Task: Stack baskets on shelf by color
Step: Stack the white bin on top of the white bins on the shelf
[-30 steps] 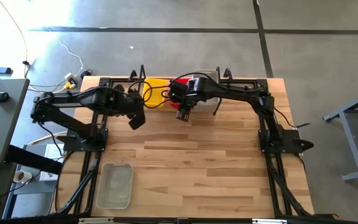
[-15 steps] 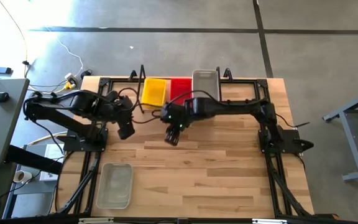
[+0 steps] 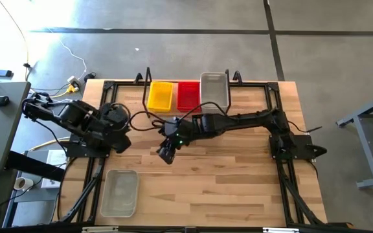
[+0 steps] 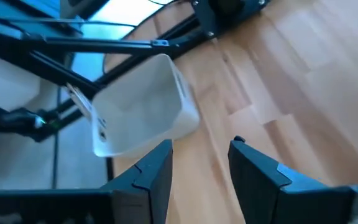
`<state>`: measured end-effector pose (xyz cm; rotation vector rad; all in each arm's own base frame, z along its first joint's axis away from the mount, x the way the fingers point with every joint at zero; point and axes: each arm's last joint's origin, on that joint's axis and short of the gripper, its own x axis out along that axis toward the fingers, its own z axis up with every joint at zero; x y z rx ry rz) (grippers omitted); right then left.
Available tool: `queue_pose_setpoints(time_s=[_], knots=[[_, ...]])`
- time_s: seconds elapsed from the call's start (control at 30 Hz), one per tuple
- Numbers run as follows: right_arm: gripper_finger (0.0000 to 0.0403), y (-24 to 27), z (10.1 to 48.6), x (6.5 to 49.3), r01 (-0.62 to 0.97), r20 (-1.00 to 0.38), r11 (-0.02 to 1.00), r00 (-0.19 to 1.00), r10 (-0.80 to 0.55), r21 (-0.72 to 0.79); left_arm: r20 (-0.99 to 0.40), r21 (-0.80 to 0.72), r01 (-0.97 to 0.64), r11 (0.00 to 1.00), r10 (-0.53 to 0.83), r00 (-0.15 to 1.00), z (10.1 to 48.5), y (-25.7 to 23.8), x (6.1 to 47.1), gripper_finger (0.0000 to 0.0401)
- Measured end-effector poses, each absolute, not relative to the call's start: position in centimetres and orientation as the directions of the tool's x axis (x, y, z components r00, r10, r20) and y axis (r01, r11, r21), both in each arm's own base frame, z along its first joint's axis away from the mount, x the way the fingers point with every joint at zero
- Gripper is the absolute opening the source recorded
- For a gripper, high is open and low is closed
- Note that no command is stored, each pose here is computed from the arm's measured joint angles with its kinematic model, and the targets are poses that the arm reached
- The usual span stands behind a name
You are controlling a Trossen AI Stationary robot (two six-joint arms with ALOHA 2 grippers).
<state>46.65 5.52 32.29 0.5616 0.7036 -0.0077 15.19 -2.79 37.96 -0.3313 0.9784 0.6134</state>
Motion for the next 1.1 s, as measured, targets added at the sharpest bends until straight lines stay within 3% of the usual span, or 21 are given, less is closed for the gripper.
queue_pose_setpoints(time_s=[0.1, 0.43, 0.77, 1.1], knots=[[0.0142, 6.6, 32.0, 47.0, 0.200, -0.598, 0.825, 0.778, 0.195, 0.529, -0.856, 0.006, -0.682, 0.731, 0.357, 0.375, 37.9, -2.9, 14.4, 0.0048], [0.0142, 11.4, 32.2, 46.8, 0.121, -0.533, 0.839, 0.817, 0.220, 0.531, -0.805, -0.050, -0.727, 0.685, 0.403, 0.435, 38.7, -2.5, 12.9, 0.0048], [0.0142, 13.4, 33.1, 46.7, 0.200, -0.440, 0.772, 0.891, 0.114, 0.603, -0.740, -0.070, -0.733, 0.677, 0.457, 0.493, 39.5, -1.6, 10.9, 0.0048], [0.0142, 13.3, 32.8, 48.4, 0.150, -0.307, 0.737, 0.948, 0.081, 0.658, -0.723, -0.028, -0.691, 0.722, 0.463, 0.513, 39.8, -1.3, 10.1, 0.0048]])
